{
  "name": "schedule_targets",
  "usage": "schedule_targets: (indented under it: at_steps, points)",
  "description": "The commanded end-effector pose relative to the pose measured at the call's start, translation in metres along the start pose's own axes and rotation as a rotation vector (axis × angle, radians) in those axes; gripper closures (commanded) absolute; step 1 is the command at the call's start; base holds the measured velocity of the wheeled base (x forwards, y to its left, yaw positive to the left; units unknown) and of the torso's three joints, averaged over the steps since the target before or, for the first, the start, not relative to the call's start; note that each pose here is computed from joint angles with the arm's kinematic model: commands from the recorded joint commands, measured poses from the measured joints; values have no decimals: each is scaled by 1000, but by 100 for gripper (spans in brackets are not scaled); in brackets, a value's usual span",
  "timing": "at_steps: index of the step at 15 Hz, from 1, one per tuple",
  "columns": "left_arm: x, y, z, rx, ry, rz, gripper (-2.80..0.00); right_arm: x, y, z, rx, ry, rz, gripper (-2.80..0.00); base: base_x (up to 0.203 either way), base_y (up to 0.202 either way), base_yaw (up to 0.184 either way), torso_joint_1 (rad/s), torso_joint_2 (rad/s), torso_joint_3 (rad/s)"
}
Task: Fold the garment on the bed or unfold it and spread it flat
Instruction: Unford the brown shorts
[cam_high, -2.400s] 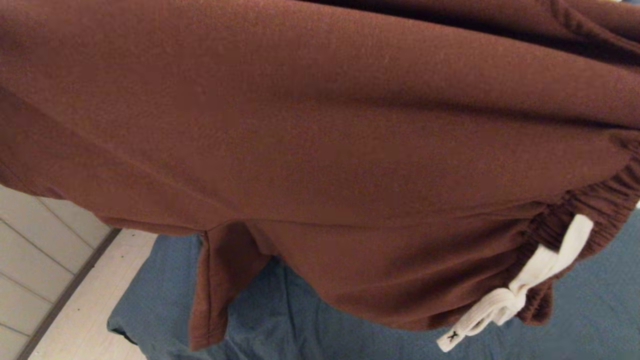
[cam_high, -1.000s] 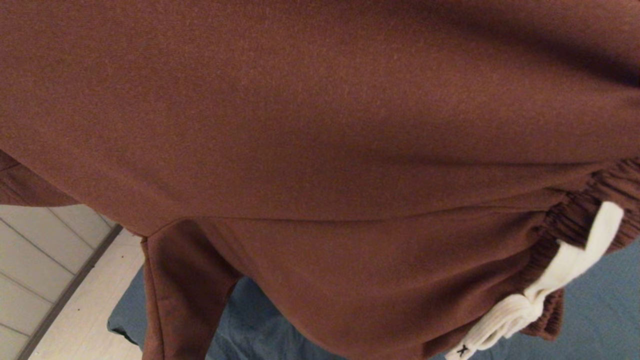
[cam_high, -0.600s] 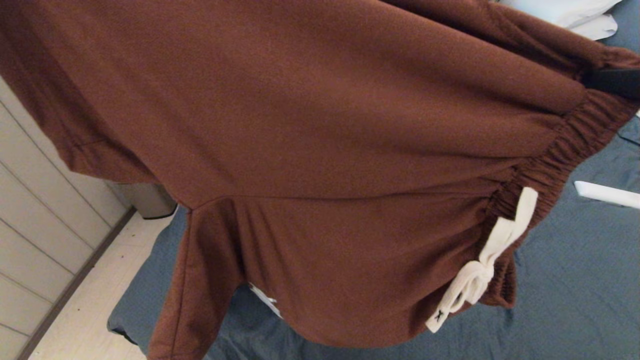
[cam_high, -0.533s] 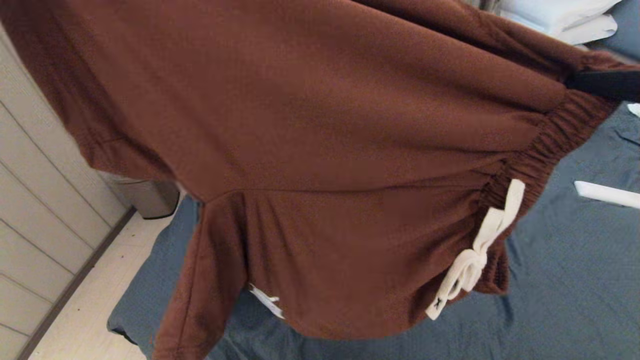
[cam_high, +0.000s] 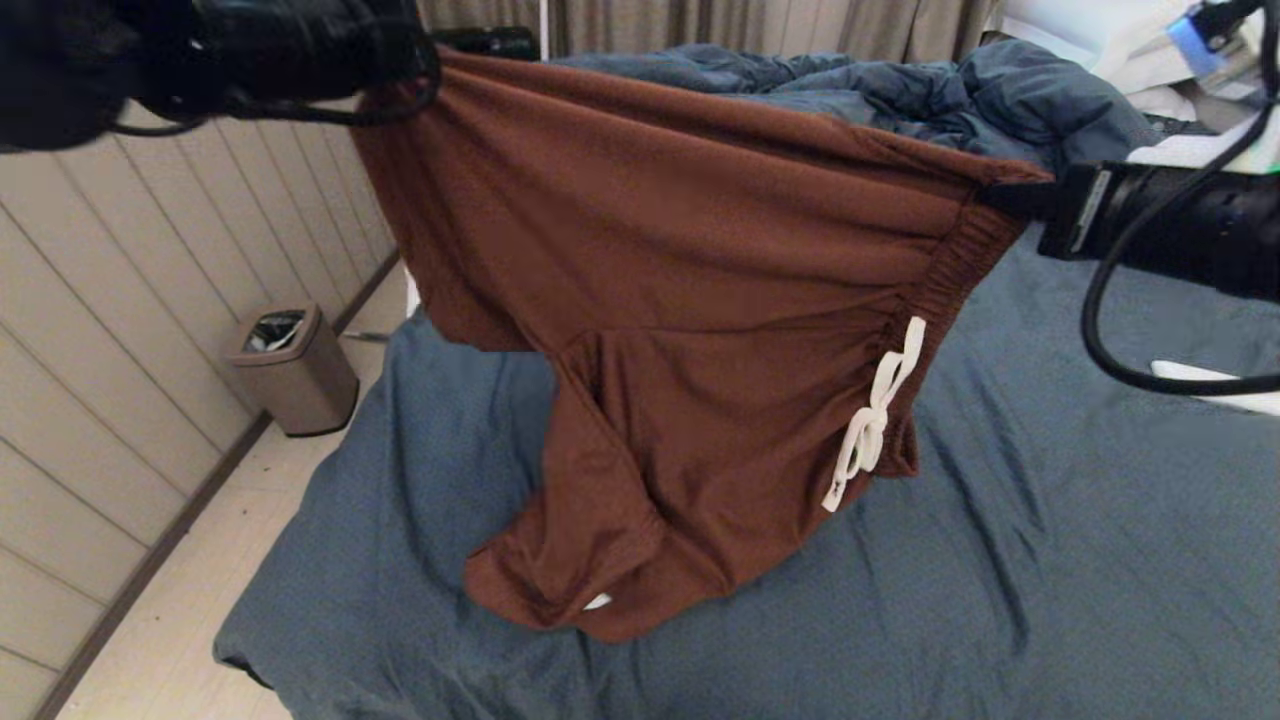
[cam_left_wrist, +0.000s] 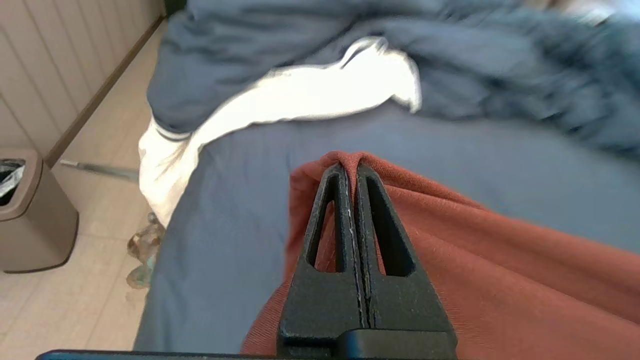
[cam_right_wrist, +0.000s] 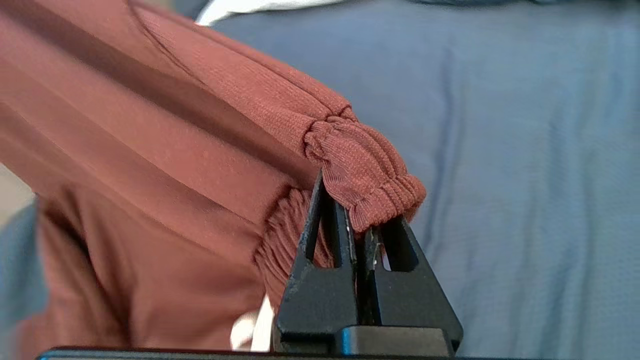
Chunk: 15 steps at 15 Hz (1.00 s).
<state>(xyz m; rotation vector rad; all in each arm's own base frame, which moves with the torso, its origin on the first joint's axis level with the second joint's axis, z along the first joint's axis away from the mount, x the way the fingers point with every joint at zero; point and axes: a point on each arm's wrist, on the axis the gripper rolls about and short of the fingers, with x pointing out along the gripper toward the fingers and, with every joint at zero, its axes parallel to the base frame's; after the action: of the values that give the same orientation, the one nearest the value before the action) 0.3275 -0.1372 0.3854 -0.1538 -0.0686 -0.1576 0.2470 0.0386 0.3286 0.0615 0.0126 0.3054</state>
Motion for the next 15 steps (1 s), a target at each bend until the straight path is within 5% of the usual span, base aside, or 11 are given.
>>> schedule_targets:
  at_steps: [1, 7, 13, 14, 15]
  points:
    - [63, -7, -77, 47, 102, 15, 0, 38, -13, -30, 19, 94, -19, 0, 0, 0, 0, 0, 0, 0]
    - [125, 40, -157, 85, 137, 100, 0, 76, -26, -62, 17, 161, -35, 0, 0, 0, 0, 0, 0, 0]
    - [136, 55, -178, 116, 157, 136, 0, 100, -35, -85, 12, 214, -49, 0, 0, 0, 0, 0, 0, 0]
    - [137, 54, -178, 121, 144, 142, -280, 103, -39, -85, 7, 211, -56, 0, 0, 0, 0, 0, 0, 0]
    - [138, 54, -177, 121, 133, 147, -280, 108, -41, -84, 6, 205, -59, 0, 0, 0, 0, 0, 0, 0]
